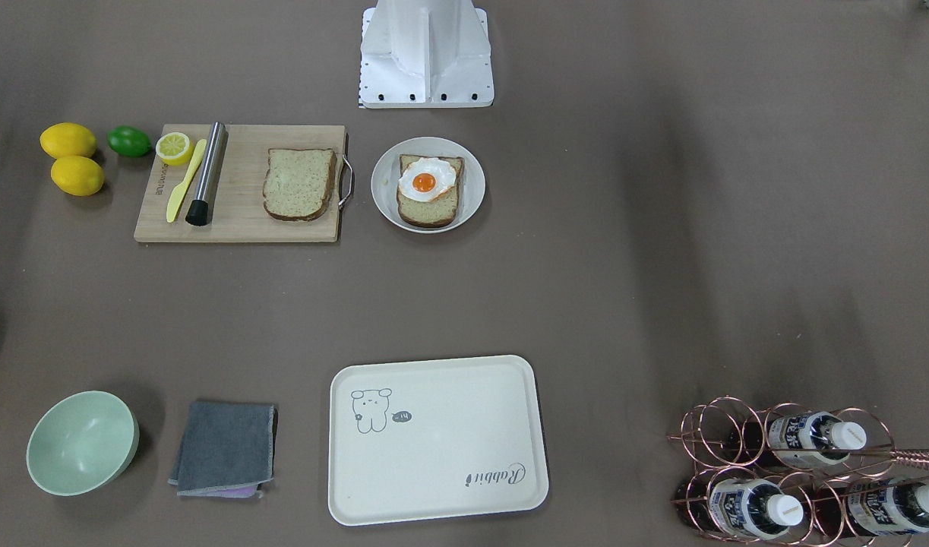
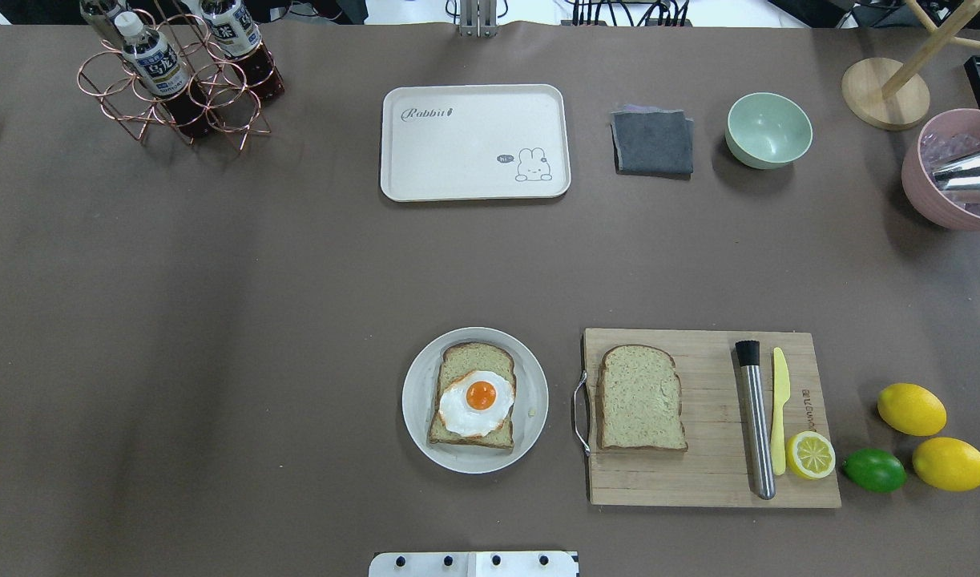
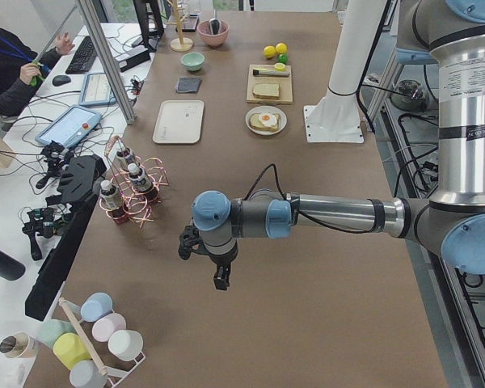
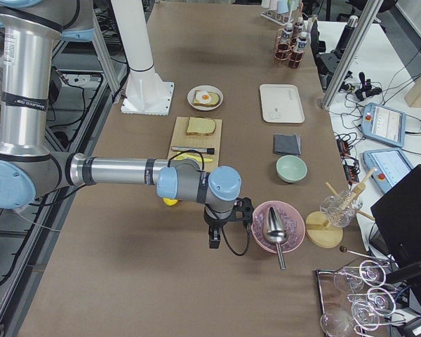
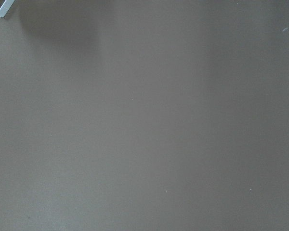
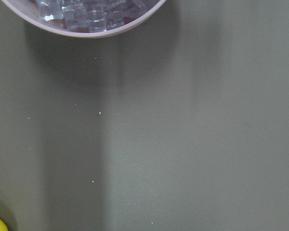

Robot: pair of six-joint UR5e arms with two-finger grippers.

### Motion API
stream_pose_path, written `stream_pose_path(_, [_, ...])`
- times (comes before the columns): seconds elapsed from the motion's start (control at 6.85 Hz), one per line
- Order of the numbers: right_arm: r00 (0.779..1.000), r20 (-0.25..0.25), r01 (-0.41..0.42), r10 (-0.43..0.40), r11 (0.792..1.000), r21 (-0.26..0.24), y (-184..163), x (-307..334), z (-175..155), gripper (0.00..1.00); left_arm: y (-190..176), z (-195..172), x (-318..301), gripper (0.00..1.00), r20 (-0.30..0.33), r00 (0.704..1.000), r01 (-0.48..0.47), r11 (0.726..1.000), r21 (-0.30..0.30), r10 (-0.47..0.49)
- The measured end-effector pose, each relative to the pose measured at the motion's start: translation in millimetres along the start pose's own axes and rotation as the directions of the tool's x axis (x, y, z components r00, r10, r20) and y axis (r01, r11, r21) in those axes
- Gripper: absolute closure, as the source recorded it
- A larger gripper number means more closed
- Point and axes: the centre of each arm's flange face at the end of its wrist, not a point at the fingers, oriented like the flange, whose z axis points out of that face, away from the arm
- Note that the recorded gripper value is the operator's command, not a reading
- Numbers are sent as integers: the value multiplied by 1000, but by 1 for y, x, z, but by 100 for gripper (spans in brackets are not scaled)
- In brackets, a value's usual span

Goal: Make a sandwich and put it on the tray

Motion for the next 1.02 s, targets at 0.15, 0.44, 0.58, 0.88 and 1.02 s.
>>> stream_pose_path(0.15, [999,15,28,-29,999,39,-2,-9,-10,0,-11,-9,5,2,0,1000,-5,1000,22,5])
stream_pose_path(0.44, [993,38,101,-109,982,157,-14,-45,-59,0,-44,-40,28,1,5,1000,-14,994,107,14])
stream_pose_path(0.58, [989,30,137,-146,968,209,-25,-65,-85,0,-58,-58,45,2,12,998,-55,983,174,54])
stream_pose_path(0.88, [979,27,187,-200,950,252,-54,-95,-108,0,-85,-80,82,2,26,988,-155,950,272,154])
stream_pose_path(1.02, [974,33,211,-226,947,240,-66,-112,-103,0,-101,-73,114,1,26,974,-221,930,293,223])
